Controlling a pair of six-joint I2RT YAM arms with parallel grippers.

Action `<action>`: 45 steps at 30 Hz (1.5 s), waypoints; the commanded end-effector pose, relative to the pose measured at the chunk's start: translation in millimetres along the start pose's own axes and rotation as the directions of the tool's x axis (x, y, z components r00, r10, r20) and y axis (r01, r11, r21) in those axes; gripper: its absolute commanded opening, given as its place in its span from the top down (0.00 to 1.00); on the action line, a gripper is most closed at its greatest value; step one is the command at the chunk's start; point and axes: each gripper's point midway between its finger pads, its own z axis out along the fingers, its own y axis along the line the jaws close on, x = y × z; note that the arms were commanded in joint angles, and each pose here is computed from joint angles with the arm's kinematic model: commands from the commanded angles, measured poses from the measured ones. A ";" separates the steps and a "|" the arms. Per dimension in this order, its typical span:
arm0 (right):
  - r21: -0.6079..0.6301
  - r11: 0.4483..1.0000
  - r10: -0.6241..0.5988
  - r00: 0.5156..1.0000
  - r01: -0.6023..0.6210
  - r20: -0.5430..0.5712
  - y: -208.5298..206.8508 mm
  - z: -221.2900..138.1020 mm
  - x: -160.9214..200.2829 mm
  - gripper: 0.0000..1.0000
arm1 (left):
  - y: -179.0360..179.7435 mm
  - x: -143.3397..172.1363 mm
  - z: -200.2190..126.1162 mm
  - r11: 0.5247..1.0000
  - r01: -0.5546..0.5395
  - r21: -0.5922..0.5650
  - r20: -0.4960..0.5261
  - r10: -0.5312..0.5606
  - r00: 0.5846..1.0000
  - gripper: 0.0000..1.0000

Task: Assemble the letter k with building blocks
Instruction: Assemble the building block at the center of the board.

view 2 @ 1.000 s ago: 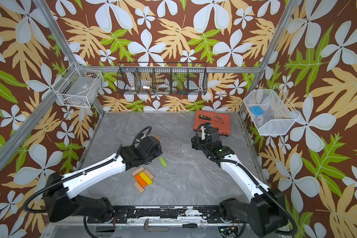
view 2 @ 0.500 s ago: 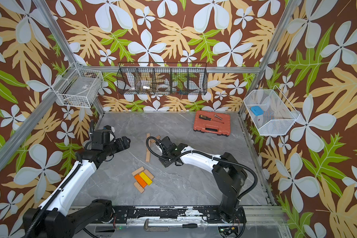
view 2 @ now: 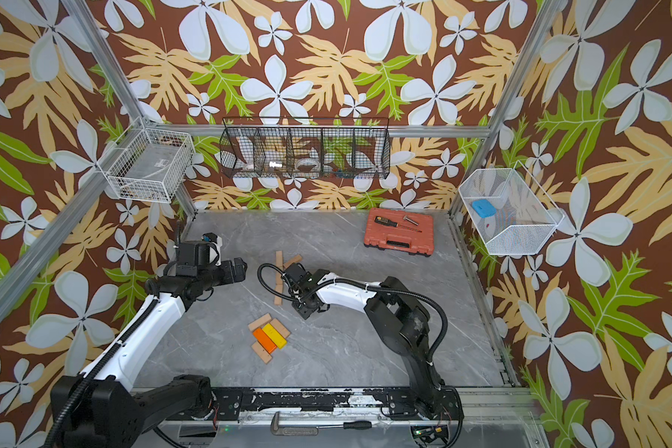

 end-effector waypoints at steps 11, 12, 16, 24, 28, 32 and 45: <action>-0.041 0.998 -0.060 0.997 0.057 -0.055 5.3 13.0 6.0 0.69 | 9.5 -2.3 -6.9 0.999 -0.017 -0.051 0.025 0.018 1.000 0.03; -0.046 0.997 -0.067 0.996 0.064 -0.055 4.3 13.5 5.2 0.72 | 9.3 -2.8 -7.8 0.999 -0.017 -0.050 0.028 0.018 0.999 0.03; -0.044 0.996 -0.082 0.996 0.081 -0.044 -5.1 12.8 -3.9 0.76 | 8.3 -4.2 -9.5 0.999 -0.020 -0.044 0.036 0.022 0.999 0.03; -0.039 0.999 -0.036 0.999 0.037 0.024 -10.3 12.9 -42.8 0.76 | 5.4 -5.9 -12.1 0.999 -0.022 -0.029 0.044 0.023 0.999 0.03; -0.041 0.999 -0.021 0.999 0.023 0.050 -9.7 14.4 -57.8 0.76 | 3.7 -6.8 -13.3 1.000 -0.019 -0.017 0.051 0.020 0.999 0.00; -0.024 1.000 -0.017 0.998 0.018 0.069 -12.9 15.9 -69.1 0.76 | 2.4 -6.9 -13.0 1.000 -0.006 -0.007 0.051 0.006 0.999 0.00; -0.048 0.997 -0.060 0.997 0.062 0.050 -14.7 29.4 -77.4 0.76 | 5.7 -7.7 -14.1 1.000 0.002 -0.015 0.054 -0.001 0.999 0.00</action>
